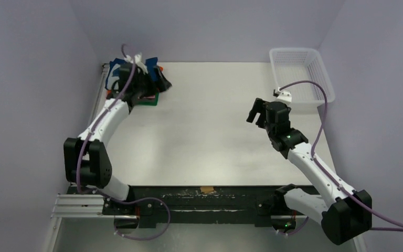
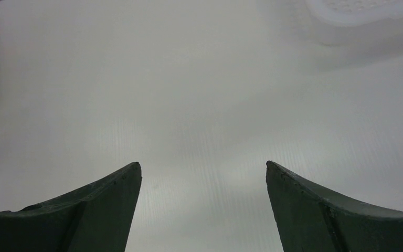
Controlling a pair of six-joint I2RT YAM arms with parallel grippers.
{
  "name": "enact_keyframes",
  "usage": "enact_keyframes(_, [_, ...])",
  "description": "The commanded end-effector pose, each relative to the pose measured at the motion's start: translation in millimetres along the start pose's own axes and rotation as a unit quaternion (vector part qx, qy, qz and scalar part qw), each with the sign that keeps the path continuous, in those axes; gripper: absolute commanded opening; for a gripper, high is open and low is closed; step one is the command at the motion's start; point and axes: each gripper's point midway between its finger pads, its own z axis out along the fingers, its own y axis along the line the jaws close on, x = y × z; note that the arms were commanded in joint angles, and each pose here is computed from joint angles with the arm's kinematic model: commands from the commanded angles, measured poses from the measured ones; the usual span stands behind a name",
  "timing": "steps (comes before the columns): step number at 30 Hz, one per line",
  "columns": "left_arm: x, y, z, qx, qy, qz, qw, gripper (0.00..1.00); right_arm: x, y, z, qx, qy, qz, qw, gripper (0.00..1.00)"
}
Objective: Fold and stack the t-shirts
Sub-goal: Reset both arms
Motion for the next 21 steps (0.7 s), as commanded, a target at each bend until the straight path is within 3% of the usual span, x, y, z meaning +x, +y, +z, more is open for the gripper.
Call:
enact_keyframes(1, [86.5, -4.8, -60.0, -0.093, 0.032, 0.076, 0.992, 1.00, -0.1, -3.1, -13.4, -0.012, -0.014, 0.029, 0.999, 0.87])
enact_keyframes(7, [178.5, 9.5, -126.8, -0.112, 0.044, 0.062, 0.991, 1.00, 15.2, -8.0, -24.1, -0.026, -0.008, 0.042, 0.999, 0.87])
enact_keyframes(13, [186.5, 41.3, -175.7, -0.181, 0.035, 0.068, 0.981, 1.00, 22.2, -22.6, -34.0, -0.014, -0.025, 0.069, 0.997, 0.87])
enact_keyframes(21, [180.8, 54.2, -190.9, -0.206, 0.012, 0.077, 0.975, 1.00, 17.4, -30.6, -49.2, -0.016, -0.051, 0.088, 0.995, 0.85])
